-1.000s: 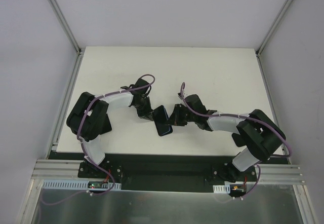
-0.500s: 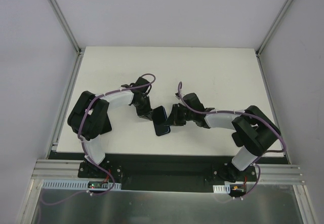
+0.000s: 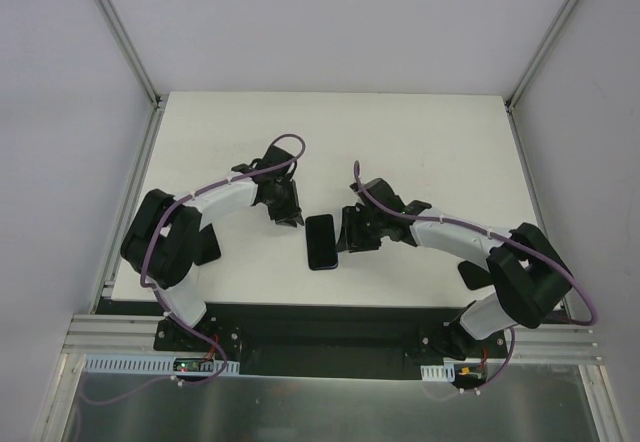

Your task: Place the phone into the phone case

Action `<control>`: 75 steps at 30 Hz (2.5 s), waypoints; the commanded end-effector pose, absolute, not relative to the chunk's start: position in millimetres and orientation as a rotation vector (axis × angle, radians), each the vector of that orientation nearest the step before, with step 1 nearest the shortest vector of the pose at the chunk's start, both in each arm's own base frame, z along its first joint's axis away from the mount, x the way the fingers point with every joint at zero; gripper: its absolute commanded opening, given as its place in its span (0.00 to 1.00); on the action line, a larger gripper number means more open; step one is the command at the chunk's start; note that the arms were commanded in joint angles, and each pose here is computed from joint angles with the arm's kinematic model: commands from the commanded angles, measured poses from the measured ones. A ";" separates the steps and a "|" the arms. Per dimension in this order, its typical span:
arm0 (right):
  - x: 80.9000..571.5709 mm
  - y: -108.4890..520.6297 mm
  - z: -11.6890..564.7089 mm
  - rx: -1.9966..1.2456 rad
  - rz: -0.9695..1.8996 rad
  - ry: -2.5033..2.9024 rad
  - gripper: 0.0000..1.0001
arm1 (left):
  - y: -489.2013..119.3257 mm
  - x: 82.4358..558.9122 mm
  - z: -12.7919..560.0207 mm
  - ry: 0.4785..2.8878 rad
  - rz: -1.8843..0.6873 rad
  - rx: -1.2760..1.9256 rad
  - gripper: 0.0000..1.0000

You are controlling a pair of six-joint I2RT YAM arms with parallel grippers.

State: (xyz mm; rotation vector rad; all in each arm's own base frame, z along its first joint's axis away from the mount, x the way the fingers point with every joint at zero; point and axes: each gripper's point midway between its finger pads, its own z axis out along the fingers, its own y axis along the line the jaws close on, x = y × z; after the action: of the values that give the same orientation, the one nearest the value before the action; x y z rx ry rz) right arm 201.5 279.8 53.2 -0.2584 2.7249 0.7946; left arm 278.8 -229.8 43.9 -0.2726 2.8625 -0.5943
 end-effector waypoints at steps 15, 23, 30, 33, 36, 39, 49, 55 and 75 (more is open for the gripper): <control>227.3 301.3 51.7 -0.288 0.985 2.689 0.39 | -256.1 281.2 40.5 2.912 -0.752 -0.137 0.29; 219.1 289.9 15.0 -0.240 0.909 2.777 0.31 | -258.8 269.6 26.0 2.944 -0.774 -0.135 0.29; 211.3 274.7 -5.1 -0.214 0.818 2.822 0.18 | -264.1 254.2 21.0 2.974 -0.812 -0.138 0.27; 208.8 270.8 -4.2 -0.209 0.810 2.816 0.17 | -263.0 248.2 19.6 2.981 -0.809 -0.140 0.24; 206.9 272.7 11.0 -0.210 0.856 2.781 0.26 | -264.4 240.5 18.6 2.988 -0.840 -0.161 0.19; 206.0 272.9 32.1 -0.202 0.899 2.725 0.37 | -268.2 228.0 18.8 3.004 -0.881 -0.165 0.17; 204.2 253.1 64.1 -0.224 0.896 2.653 0.72 | -281.3 215.3 45.5 2.929 -0.963 -0.118 0.18; 220.3 245.7 73.6 -0.309 0.919 2.635 0.78 | -272.6 232.0 53.1 2.870 -0.904 -0.182 0.39; 213.3 269.6 50.3 -0.274 1.272 2.681 0.77 | -294.2 232.7 32.8 2.962 -1.016 -0.169 0.19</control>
State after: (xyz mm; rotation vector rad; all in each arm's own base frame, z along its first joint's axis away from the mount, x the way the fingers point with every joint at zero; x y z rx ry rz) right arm 214.7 254.8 41.5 -0.2806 2.7365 1.1234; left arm 231.4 -282.4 26.6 -0.1756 2.9640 -0.9185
